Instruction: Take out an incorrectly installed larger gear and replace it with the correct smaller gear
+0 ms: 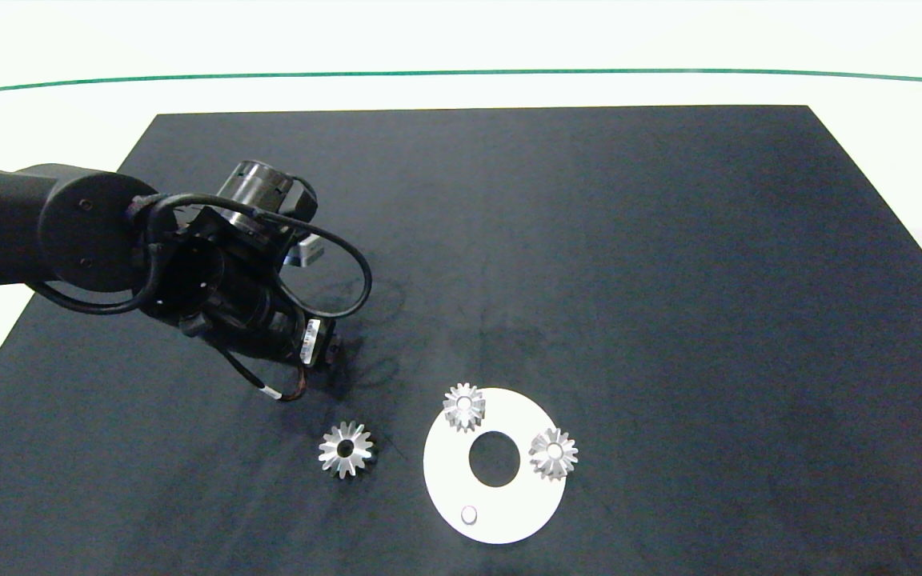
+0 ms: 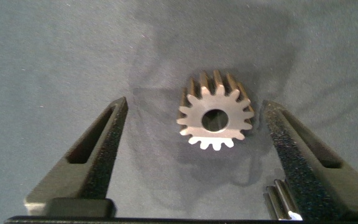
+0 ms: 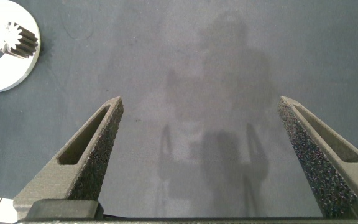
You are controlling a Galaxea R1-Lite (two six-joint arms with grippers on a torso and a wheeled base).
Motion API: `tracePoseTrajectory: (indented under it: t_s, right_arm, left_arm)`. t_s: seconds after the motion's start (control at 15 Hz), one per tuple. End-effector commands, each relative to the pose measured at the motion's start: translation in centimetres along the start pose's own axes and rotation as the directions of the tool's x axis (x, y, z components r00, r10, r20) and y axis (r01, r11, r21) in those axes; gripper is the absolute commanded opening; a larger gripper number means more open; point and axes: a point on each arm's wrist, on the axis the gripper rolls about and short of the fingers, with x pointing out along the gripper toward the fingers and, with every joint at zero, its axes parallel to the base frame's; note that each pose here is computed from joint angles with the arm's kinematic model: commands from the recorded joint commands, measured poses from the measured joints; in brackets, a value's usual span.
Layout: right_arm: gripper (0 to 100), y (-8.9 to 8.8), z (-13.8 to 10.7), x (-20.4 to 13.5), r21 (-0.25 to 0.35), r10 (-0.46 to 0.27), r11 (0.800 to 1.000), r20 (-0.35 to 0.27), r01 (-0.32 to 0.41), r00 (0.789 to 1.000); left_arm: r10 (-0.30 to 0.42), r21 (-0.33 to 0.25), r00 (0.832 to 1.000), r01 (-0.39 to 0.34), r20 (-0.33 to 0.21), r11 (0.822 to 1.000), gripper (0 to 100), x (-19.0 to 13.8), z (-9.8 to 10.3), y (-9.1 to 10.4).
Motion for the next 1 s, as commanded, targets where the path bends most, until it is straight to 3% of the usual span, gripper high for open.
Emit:
tracePoseTrajectory:
  t_s: [0.07,1.0]
  right_arm:
    - [100,0.0,-0.04,0.0,0.0,0.001,1.0,-0.001,-0.001,1.0]
    - [100,0.0,-0.11,0.02,0.0,0.001,1.0,-0.002,-0.001,1.0]
  left_arm:
    - [0.0,0.002,1.0,0.0,-0.003,1.0,80,-0.06,-0.13,-0.06]
    - [0.025,0.007,1.0,-0.024,-0.012,1.0,51,0.15,-0.4,-0.03]
